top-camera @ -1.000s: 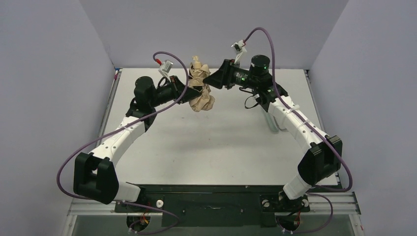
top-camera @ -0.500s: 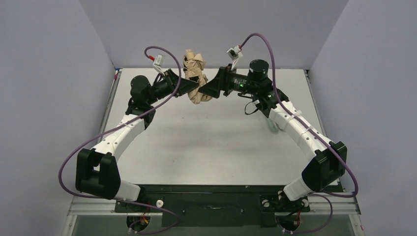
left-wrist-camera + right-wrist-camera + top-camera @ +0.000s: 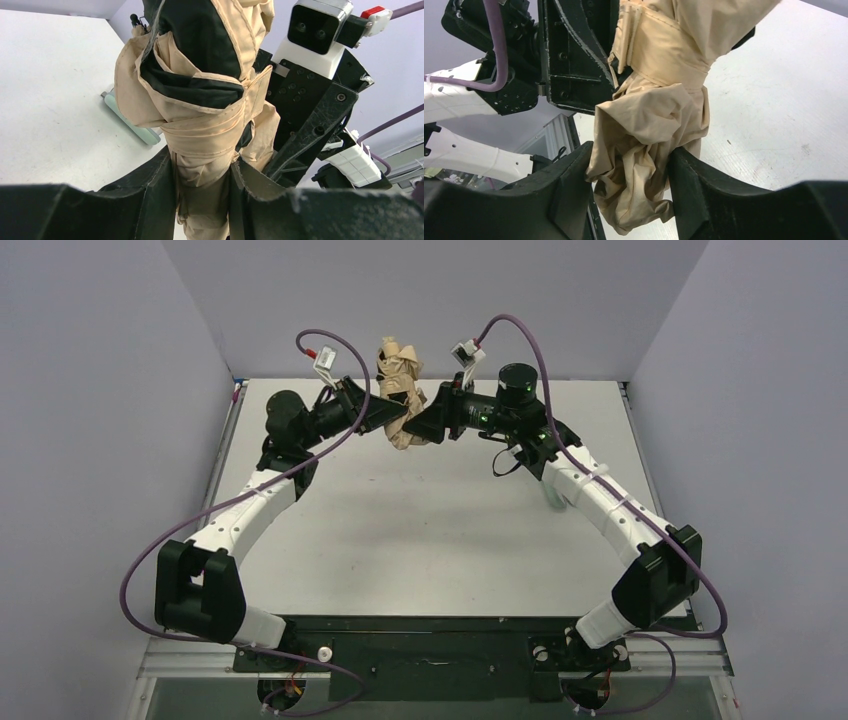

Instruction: Open the umbrella

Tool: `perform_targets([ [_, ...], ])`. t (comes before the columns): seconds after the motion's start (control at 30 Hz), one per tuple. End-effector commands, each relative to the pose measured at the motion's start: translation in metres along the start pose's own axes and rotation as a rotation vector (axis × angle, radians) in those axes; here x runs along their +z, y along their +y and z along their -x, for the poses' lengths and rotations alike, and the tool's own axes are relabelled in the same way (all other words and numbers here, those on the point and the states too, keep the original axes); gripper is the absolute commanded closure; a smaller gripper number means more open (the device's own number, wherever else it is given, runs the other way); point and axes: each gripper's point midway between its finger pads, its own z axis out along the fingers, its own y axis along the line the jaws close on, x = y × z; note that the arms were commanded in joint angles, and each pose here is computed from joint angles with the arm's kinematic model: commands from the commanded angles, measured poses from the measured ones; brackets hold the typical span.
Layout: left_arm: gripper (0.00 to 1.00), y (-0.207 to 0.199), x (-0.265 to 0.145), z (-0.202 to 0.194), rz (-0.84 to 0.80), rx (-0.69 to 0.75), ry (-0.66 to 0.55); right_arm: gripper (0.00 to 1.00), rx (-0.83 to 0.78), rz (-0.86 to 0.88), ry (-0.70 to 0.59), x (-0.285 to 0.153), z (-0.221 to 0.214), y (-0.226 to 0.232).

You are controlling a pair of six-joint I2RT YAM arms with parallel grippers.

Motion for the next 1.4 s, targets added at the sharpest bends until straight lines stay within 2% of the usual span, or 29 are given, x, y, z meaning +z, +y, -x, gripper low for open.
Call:
perform_targets([
  [0.0,1.00,-0.069,0.002,0.028,-0.193,0.146,-0.070,0.50,0.001,0.069,0.038,0.011,-0.010,0.015],
  [0.03,1.00,-0.072,0.001,0.028,-0.205,0.155,-0.070,0.46,0.010,0.063,0.044,0.012,-0.012,0.013],
  [0.07,1.00,-0.074,0.001,0.028,-0.212,0.160,-0.070,0.38,0.024,0.059,0.049,0.012,-0.013,0.012],
  [0.13,1.00,-0.078,0.000,0.028,-0.222,0.170,-0.070,0.32,0.046,0.049,0.055,0.014,-0.016,0.008],
  [0.27,1.00,-0.079,-0.002,0.028,-0.226,0.177,-0.073,0.35,0.075,0.049,0.051,0.017,-0.016,0.006],
  [0.4,1.00,-0.082,-0.002,0.029,-0.237,0.187,-0.077,0.33,0.113,0.031,0.059,0.021,-0.020,-0.002],
  [0.47,1.00,-0.083,-0.002,0.029,-0.239,0.189,-0.077,0.45,0.118,0.034,0.066,0.021,-0.023,-0.002],
  [0.5,1.00,-0.083,-0.002,0.029,-0.239,0.190,-0.076,0.63,0.121,0.047,0.074,0.022,-0.025,-0.001],
  [0.53,1.00,-0.082,-0.002,0.029,-0.236,0.190,-0.076,0.71,0.117,0.055,0.071,0.022,-0.025,0.000],
  [0.57,1.00,-0.081,-0.002,0.030,-0.232,0.190,-0.080,0.87,0.114,0.063,0.074,0.022,-0.025,0.001],
  [0.6,1.00,-0.078,-0.002,0.029,-0.223,0.192,-0.080,0.93,0.112,0.063,0.076,0.021,-0.025,0.002],
  [0.63,0.95,-0.076,-0.003,0.032,-0.213,0.197,-0.087,1.00,0.103,0.065,0.078,0.020,-0.025,0.001],
  [0.7,0.81,-0.066,-0.004,0.036,-0.177,0.190,-0.098,1.00,0.096,0.056,0.089,0.017,-0.025,-0.001],
  [0.77,0.59,-0.053,-0.007,0.043,-0.123,0.193,-0.117,1.00,0.084,0.040,0.099,0.013,-0.026,-0.006],
  [0.8,0.42,-0.041,-0.009,0.046,-0.073,0.174,-0.123,1.00,0.077,0.027,0.094,0.011,-0.024,-0.008],
  [0.83,0.37,-0.035,-0.015,0.054,-0.040,0.205,-0.143,1.00,0.072,0.007,0.099,0.009,-0.024,-0.013],
  [0.87,0.26,-0.024,-0.018,0.056,0.015,0.199,-0.152,1.00,0.060,-0.018,0.088,0.006,-0.021,-0.016],
  [0.9,0.22,-0.009,-0.026,0.060,0.101,0.236,-0.151,1.00,0.051,-0.042,0.091,0.003,-0.021,-0.022],
  [0.93,0.16,0.001,-0.032,0.071,0.179,0.261,-0.200,1.00,0.033,-0.080,0.079,0.001,-0.018,-0.028],
  [1.07,0.14,0.026,-0.057,0.082,0.428,0.433,-0.247,1.00,-0.028,-0.247,0.092,-0.009,-0.022,-0.055],
  [1.13,0.17,0.025,-0.058,0.079,0.477,0.514,-0.228,1.00,-0.077,-0.327,0.110,-0.012,-0.027,-0.064],
  [1.27,0.25,0.022,-0.042,0.059,0.506,0.541,-0.177,1.00,-0.154,-0.479,0.130,-0.018,-0.030,-0.078],
  [1.37,0.33,0.028,-0.030,0.045,0.513,0.506,-0.140,1.00,-0.194,-0.554,0.130,-0.023,-0.029,-0.083],
])
